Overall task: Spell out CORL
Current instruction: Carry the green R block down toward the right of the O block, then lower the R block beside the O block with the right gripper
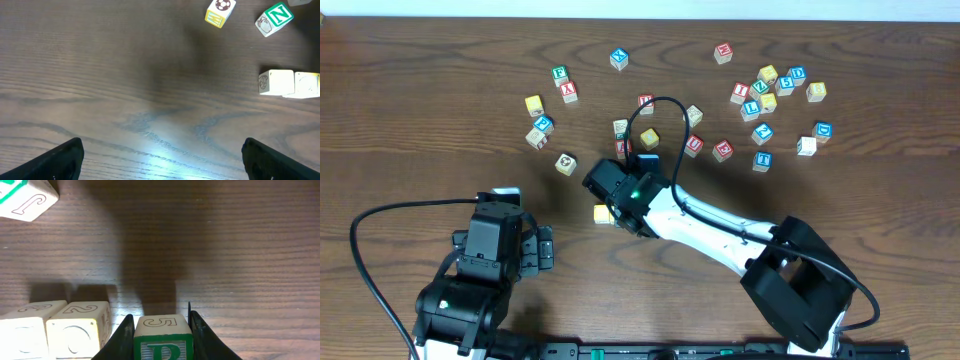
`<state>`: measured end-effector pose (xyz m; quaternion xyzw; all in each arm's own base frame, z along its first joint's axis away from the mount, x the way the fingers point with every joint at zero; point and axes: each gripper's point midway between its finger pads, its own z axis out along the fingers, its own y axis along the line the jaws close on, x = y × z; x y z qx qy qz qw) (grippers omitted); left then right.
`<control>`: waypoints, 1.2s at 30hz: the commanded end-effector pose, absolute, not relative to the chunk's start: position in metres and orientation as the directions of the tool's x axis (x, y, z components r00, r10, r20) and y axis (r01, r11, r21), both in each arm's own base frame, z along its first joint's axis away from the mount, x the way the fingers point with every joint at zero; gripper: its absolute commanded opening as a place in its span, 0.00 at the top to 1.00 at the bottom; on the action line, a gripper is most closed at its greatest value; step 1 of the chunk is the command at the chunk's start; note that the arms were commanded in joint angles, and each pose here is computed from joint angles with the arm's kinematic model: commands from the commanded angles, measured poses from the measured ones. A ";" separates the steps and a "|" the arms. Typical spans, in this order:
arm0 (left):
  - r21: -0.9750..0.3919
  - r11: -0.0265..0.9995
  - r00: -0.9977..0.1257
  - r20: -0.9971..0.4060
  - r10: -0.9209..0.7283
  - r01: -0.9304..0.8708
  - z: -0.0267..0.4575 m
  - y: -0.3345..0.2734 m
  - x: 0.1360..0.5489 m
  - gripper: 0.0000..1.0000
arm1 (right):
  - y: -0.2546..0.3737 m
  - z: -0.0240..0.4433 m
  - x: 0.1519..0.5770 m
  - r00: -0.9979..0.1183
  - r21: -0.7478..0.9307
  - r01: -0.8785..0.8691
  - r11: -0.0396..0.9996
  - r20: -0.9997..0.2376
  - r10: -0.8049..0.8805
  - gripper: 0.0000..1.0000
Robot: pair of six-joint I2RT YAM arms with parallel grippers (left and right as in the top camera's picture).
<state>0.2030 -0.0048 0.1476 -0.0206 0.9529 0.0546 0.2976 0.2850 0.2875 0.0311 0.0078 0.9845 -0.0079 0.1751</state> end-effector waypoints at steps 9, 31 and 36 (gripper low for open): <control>0.089 0.992 -0.821 -0.570 -0.019 -0.085 0.148 -0.003 0.203 0.01 | 0.289 0.029 0.289 -0.928 -0.001 0.050 0.999 -0.369 0.046 0.93; 0.089 0.992 -0.821 -0.570 -0.019 -0.085 0.148 -0.003 0.203 0.01 | 0.296 0.022 0.291 -0.925 0.010 0.044 0.999 -0.377 0.044 0.93; 0.089 0.992 -0.821 -0.570 -0.019 -0.085 0.148 -0.003 0.203 0.01 | 0.299 0.022 0.289 -0.924 0.015 0.035 0.999 -0.380 0.038 0.93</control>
